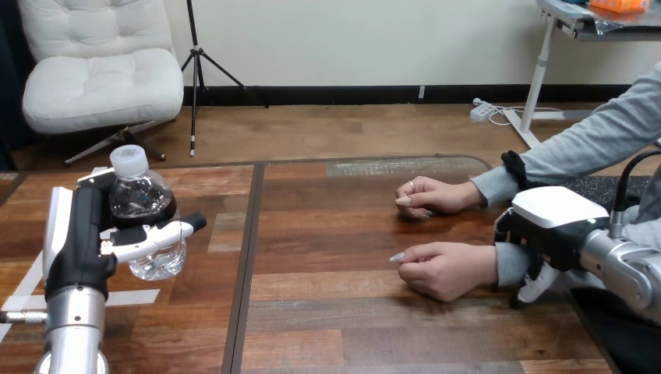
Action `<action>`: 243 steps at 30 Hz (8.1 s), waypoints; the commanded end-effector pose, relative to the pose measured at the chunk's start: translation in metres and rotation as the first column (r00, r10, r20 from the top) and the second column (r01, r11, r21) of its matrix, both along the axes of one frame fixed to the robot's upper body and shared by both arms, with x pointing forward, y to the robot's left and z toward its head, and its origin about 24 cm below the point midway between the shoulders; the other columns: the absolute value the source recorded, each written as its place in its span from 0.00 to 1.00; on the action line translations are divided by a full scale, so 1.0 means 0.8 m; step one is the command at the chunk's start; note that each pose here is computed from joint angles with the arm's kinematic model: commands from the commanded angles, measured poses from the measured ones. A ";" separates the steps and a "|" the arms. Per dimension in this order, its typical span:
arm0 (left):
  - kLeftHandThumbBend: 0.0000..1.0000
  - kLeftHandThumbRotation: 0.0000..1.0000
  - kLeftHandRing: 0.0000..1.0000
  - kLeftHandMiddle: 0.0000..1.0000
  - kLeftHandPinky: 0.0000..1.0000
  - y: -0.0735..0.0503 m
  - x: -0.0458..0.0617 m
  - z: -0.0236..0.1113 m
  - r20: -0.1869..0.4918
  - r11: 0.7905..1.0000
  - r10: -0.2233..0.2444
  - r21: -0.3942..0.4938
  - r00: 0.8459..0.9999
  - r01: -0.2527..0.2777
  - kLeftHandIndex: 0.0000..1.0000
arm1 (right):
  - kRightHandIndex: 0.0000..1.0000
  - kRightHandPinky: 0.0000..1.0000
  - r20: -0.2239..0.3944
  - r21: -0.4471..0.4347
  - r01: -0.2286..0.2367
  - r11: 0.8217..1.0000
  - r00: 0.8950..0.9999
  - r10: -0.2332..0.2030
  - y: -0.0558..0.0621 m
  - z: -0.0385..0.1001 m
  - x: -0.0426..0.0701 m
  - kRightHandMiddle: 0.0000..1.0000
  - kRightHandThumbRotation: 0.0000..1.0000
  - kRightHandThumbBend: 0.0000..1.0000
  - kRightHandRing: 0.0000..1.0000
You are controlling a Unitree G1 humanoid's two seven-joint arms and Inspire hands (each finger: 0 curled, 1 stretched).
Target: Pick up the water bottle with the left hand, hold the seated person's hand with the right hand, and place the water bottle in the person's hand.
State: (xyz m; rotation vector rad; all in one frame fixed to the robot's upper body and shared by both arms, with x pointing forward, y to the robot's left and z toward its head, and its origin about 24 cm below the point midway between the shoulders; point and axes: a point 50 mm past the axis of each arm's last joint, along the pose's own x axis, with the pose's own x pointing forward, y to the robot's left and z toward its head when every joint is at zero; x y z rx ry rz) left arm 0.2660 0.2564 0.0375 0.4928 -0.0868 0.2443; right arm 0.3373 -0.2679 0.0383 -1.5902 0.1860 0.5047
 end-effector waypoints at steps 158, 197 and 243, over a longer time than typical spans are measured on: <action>0.86 0.00 0.35 0.40 0.31 -0.006 0.015 0.042 0.138 0.999 -0.032 0.024 0.990 0.029 0.41 | 0.22 0.14 0.193 0.229 0.021 0.973 0.979 -0.066 0.001 0.051 0.021 0.24 0.00 0.71 0.19; 0.86 0.00 0.36 0.40 0.32 -0.008 0.015 0.041 0.142 0.999 -0.041 0.009 0.989 0.040 0.40 | 0.31 0.20 0.170 0.302 0.012 0.953 0.983 -0.067 0.007 0.058 0.025 0.30 0.00 0.78 0.25; 0.86 0.00 0.35 0.39 0.30 -0.047 0.030 0.045 0.167 0.978 -0.190 -0.053 0.967 0.201 0.39 | 0.35 0.27 0.168 0.317 0.000 0.948 0.984 -0.057 0.014 0.057 0.026 0.34 0.00 0.78 0.30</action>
